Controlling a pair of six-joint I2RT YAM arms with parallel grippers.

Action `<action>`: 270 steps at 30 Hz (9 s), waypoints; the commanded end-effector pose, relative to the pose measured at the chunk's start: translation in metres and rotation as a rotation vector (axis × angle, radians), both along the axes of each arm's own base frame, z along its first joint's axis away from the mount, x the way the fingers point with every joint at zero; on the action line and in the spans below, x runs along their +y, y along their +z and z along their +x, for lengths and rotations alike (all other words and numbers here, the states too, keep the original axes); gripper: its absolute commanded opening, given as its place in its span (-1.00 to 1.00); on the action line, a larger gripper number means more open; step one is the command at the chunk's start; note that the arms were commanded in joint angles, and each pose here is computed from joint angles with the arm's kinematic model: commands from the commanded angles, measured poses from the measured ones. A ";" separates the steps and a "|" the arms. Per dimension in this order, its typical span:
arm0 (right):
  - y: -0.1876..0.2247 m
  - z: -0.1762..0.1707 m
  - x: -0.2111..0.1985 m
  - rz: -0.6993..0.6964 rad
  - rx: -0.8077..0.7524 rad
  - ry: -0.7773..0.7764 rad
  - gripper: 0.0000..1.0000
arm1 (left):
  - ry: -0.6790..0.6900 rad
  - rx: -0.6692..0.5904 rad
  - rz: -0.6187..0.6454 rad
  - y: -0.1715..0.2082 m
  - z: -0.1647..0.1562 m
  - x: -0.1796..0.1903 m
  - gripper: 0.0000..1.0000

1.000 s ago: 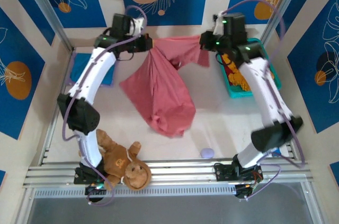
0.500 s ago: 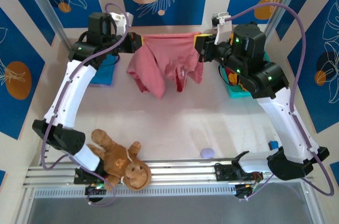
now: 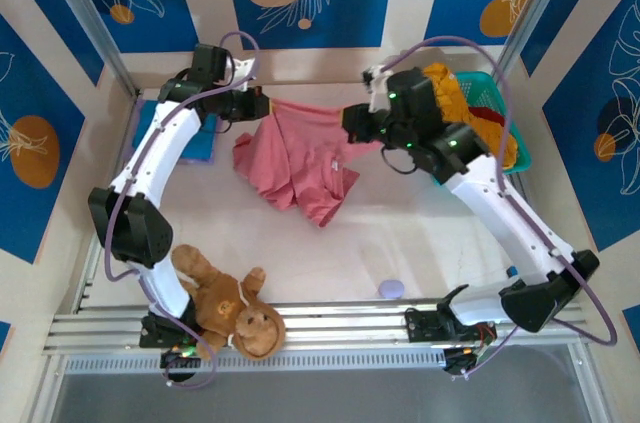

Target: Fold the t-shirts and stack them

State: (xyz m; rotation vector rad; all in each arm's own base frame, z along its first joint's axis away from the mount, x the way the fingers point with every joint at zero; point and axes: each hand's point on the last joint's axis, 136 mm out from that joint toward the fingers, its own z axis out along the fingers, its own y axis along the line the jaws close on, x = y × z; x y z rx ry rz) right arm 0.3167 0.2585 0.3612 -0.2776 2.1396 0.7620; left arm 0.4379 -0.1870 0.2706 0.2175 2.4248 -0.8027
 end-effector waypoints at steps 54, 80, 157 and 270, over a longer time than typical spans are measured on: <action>-0.127 0.018 -0.084 0.135 0.451 -0.181 0.02 | -0.178 0.366 0.618 -0.247 -0.143 -0.052 0.16; -0.183 0.015 -0.059 0.029 0.589 -0.131 0.02 | -0.055 0.272 0.630 -0.184 -0.128 -0.013 -1.00; 0.091 0.008 -0.141 0.125 -0.143 -0.364 -1.00 | 0.376 -0.459 -0.035 0.213 -0.048 0.157 -1.00; -0.286 -0.074 -0.204 -0.321 0.825 -0.712 0.08 | 0.329 0.405 0.268 -0.142 -0.122 0.158 0.56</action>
